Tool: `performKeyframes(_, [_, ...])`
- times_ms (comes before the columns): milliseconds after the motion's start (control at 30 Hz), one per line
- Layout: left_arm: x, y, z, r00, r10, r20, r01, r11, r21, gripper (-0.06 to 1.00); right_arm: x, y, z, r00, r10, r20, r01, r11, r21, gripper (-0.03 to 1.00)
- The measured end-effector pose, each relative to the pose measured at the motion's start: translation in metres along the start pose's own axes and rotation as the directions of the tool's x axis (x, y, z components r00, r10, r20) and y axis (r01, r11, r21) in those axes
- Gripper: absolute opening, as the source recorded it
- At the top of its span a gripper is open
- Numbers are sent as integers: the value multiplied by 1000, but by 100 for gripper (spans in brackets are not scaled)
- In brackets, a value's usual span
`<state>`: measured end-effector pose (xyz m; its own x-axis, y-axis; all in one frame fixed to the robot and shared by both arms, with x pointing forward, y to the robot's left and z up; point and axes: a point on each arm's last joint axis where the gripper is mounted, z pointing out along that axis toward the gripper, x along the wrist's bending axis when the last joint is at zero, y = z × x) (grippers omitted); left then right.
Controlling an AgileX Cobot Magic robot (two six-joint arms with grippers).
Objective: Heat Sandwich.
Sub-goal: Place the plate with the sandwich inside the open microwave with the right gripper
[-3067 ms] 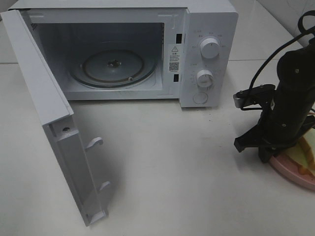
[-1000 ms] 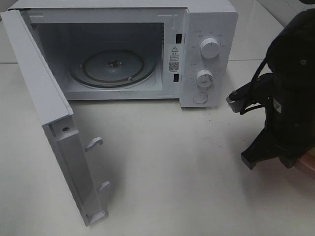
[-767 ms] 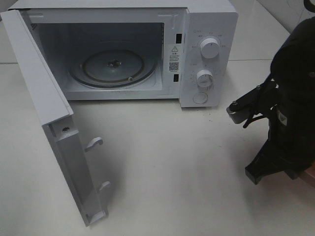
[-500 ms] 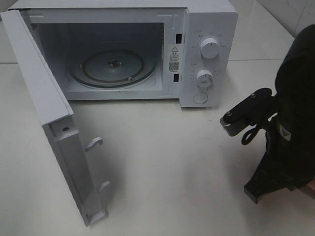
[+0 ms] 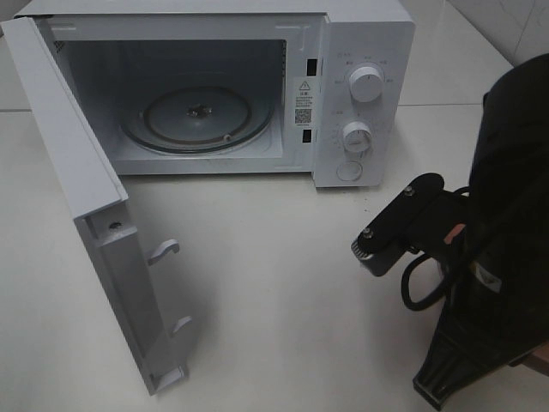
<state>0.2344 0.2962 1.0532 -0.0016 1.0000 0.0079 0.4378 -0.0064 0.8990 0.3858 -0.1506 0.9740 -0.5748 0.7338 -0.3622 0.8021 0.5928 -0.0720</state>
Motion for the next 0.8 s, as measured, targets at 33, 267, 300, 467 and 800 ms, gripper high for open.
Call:
performKeyframes(33, [0,0,0,1000,0,0,0,1000,0,99,3,-1,-1,1000,-10,5,10,1000,2,4])
performKeyframes(267, [0,0,0,1000,0,0,0,1000,0,99,19,-6,-7,997,-71,18,71,997,-18,4])
performKeyframes(300, [0,0,0,1000,0,0,0,1000,0,99,21,-7,-8,997,-79,18,79,997,-20,4])
performKeyframes(467, [0,0,0,1000,0,0,0,1000,0,99,23,-7,-9,994,-106,20,106,994,-26,4])
performKeyframes(800, [0,0,0,1000,0,0,0,1000,0,99,18,-2,-9,940,-327,102,334,941,-60,4])
